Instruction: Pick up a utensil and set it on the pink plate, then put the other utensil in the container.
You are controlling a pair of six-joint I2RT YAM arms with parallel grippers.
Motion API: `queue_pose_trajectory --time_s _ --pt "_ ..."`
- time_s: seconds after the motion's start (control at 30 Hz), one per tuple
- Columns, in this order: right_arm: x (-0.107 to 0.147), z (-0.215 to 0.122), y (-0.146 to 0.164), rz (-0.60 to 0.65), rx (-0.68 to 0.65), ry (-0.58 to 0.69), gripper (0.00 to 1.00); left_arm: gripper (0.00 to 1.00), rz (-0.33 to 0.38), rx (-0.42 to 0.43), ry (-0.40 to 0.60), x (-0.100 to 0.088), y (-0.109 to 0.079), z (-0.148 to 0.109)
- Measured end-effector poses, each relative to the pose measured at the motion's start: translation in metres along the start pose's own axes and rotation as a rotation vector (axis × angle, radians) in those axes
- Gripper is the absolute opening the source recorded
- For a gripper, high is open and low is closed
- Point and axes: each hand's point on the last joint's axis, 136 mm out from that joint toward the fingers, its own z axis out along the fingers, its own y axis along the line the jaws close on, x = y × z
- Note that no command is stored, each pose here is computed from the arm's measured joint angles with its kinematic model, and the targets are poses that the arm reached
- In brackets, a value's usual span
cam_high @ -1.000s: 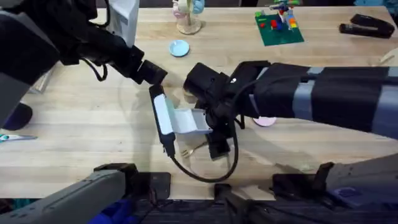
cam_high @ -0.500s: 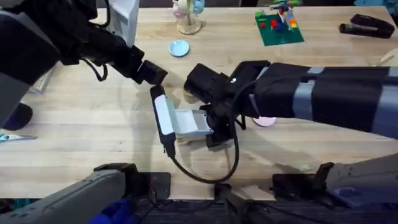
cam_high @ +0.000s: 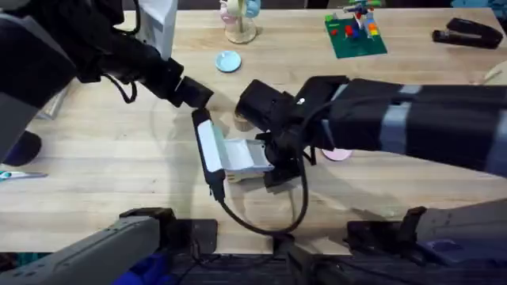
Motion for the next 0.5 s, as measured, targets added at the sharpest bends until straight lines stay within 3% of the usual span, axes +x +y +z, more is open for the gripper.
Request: queue_pose_trajectory --time_s 0.2,0.5 --pt "0.002 -0.024 -0.008 0.020 0.060 -0.038 0.034 0.993 0.001 0.004 -0.003 -0.001 -0.001 0.000" --pt "0.036 -0.057 -0.037 0.161 0.151 -0.068 0.033 0.992 0.001 0.040 -0.029 -0.005 -0.007 0.000"
